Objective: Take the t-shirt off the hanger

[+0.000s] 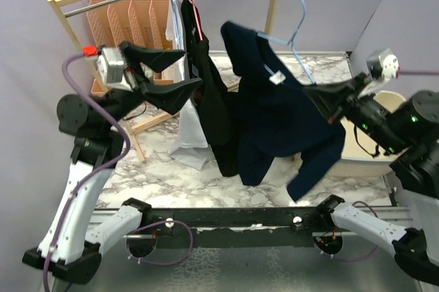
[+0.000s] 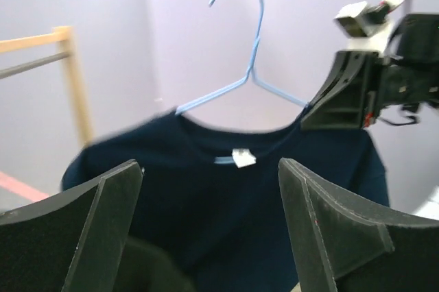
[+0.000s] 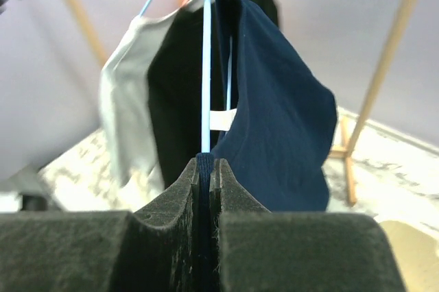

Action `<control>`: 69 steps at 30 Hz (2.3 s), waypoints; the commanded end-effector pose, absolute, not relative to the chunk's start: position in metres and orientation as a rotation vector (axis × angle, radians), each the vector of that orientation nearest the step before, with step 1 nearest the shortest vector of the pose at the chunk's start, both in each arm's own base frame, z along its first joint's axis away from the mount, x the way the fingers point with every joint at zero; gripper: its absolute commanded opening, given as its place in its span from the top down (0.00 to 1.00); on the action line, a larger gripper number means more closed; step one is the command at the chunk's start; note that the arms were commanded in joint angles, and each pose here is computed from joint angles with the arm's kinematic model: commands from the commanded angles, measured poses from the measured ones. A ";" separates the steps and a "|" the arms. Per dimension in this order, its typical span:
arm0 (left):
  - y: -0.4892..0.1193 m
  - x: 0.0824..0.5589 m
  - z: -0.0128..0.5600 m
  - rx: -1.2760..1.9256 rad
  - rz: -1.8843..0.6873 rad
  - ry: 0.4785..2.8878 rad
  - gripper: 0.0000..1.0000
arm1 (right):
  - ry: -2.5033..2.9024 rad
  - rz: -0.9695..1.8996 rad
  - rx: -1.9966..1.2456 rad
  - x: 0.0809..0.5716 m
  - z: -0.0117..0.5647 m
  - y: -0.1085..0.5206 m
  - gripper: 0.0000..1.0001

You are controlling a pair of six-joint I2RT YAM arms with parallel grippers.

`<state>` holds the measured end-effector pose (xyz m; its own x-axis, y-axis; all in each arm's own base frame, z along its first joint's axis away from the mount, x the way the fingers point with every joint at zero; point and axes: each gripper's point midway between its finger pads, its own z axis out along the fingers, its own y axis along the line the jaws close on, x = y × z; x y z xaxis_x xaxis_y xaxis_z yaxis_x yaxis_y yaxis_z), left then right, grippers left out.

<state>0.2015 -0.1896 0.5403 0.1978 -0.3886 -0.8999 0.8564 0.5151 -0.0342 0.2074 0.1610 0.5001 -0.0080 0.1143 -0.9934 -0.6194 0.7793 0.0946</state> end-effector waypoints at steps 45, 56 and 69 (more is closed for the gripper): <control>-0.301 0.164 0.547 0.935 -1.046 1.255 1.00 | 1.724 0.824 -0.626 0.111 0.380 0.150 0.25; -0.279 0.128 0.559 0.960 -1.129 1.223 1.00 | 1.775 0.650 -0.485 0.134 0.366 0.125 0.19; -0.257 0.090 0.549 0.972 -1.243 1.202 1.00 | 1.732 0.635 -0.522 0.165 0.372 0.147 0.19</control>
<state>0.1074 -0.2653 0.5305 -0.0769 -0.0954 -0.9925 0.9816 0.1674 -0.0922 0.1488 0.1332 0.3665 -0.2855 -0.0107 -0.9583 -0.6146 0.7693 0.1745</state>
